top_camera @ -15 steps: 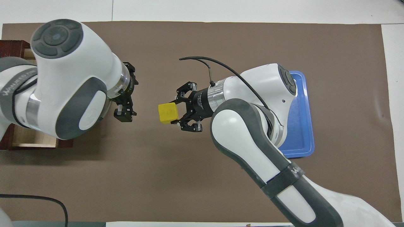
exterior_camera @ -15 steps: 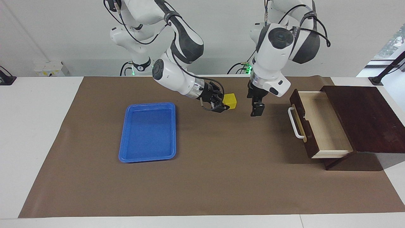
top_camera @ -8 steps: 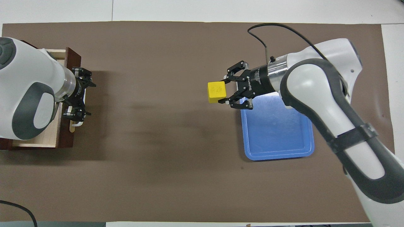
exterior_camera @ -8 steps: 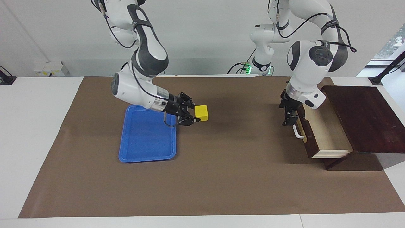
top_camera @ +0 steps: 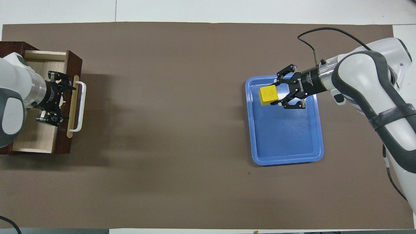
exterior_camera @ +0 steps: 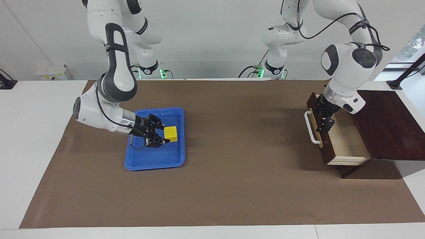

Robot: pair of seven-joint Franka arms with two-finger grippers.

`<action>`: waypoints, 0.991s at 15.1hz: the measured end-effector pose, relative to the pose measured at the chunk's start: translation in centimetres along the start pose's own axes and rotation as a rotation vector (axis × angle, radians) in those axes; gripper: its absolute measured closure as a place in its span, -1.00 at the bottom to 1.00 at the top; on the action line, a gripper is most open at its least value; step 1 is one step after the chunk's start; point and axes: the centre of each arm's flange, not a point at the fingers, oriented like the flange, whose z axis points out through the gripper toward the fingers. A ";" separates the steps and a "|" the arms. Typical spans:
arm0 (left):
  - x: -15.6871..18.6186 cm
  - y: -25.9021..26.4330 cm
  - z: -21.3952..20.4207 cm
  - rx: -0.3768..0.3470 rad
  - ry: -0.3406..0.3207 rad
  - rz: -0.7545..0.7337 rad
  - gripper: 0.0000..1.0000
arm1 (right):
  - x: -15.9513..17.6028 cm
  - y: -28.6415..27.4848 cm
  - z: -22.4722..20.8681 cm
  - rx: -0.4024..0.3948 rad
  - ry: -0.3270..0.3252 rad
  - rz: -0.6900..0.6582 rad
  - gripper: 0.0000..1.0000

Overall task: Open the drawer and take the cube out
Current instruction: 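Carry the cube over the blue tray with the right gripper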

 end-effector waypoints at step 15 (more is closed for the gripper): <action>7.5 -1.0 -4.2 -0.062 0.035 0.178 -1.00 | 9.6 4.6 0.3 -0.137 -0.010 -0.038 -0.13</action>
